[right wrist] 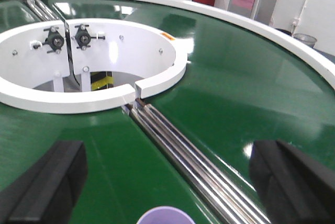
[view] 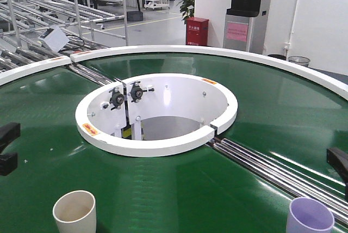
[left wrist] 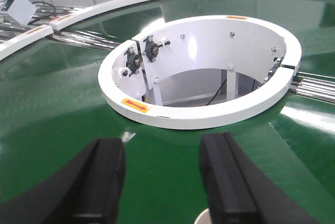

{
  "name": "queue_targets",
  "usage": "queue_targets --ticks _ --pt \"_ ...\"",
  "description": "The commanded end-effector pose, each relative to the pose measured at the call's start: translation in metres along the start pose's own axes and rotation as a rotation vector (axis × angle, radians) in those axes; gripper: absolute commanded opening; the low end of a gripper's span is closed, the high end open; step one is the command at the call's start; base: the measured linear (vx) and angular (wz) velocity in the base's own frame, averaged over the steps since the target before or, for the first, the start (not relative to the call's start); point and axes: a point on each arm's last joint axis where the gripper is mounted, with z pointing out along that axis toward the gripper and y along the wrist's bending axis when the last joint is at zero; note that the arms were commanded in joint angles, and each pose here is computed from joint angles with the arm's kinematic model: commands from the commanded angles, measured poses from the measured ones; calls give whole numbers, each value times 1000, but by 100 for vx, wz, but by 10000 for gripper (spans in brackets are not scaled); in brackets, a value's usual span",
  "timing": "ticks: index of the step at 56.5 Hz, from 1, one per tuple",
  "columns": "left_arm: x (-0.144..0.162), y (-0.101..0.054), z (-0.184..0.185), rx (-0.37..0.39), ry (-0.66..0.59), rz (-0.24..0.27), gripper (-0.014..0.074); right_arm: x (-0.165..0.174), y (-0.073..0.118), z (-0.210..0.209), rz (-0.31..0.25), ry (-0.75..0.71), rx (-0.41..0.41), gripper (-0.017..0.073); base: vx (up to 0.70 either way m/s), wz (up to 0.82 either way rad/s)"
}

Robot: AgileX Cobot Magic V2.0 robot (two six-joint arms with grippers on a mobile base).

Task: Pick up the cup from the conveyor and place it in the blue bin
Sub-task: 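Lower left gripper onto cream cup and right gripper onto lavender cup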

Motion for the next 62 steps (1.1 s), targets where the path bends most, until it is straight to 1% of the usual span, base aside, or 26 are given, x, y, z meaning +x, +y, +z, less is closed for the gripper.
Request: queue_targets --ticks 1,3,6,8,11,12,14,15,18,20,22,24,26,28,32,35,38,40,44,48,53,59,62 --pt "-16 -1 2 10 -102 -15 483 -17 -1 -1 17 -116 1 724 0 0" --pt "-14 -1 3 9 -82 -27 484 -15 -1 0 56 -96 -4 718 0 0" --pt "-11 0 4 3 -36 -58 484 -12 -1 1 144 -42 -8 708 0 0" --pt "-10 1 4 -5 8 -61 484 -10 -3 1 190 4 5 699 0 0" --pt "-8 2 5 -19 90 -55 484 -7 -11 1 266 96 60 685 0 0" --pt "-9 3 5 -26 118 -51 484 -6 -13 2 278 119 76 682 0 0" --pt "-9 4 6 -34 166 -51 484 -4 -21 2 319 172 125 673 0 0" --pt "-9 4 7 -39 194 -52 484 -4 -24 3 334 185 146 668 0 0" --pt "-11 5 13 -52 262 -46 484 -4 -33 6 352 234 194 654 0 0" --pt "-12 6 21 -60 312 -45 484 -5 -37 10 357 266 213 645 0 0" --pt "-13 6 32 -64 364 -49 484 -7 -41 15 374 288 223 634 0 0" --pt "-12 6 43 -65 413 -58 484 -7 -42 22 376 319 221 624 0 0" --pt "-7 5 58 -66 478 -65 484 -7 -43 30 367 347 219 616 0 0" --pt "-6 4 71 -61 516 -74 484 -6 -45 41 359 388 217 608 0 0" --pt "1 2 97 -50 629 -73 484 -3 -47 60 345 470 201 599 0 0" --pt "5 -1 114 -33 685 -79 484 0 -49 76 323 534 188 597 0 0" --pt "10 -3 132 -14 733 -67 484 3 -52 89 306 586 181 595 0 0" --pt "13 -4 142 -3 751 -70 484 5 -53 100 304 625 179 594 0 0" --pt "19 -7 162 14 782 -96 484 10 -56 118 305 680 179 594 0 0" --pt "22 -8 173 14 787 -95 484 15 -59 131 304 712 180 594 0 0" --pt "28 -9 179 30 806 -99 484 23 -61 145 306 747 180 594 0 0" --pt "40 -13 186 49 854 -121 484 38 -61 158 309 800 178 594 0 0" --pt "46 -14 190 59 877 -123 478 45 -62 163 311 826 178 594 0 0"
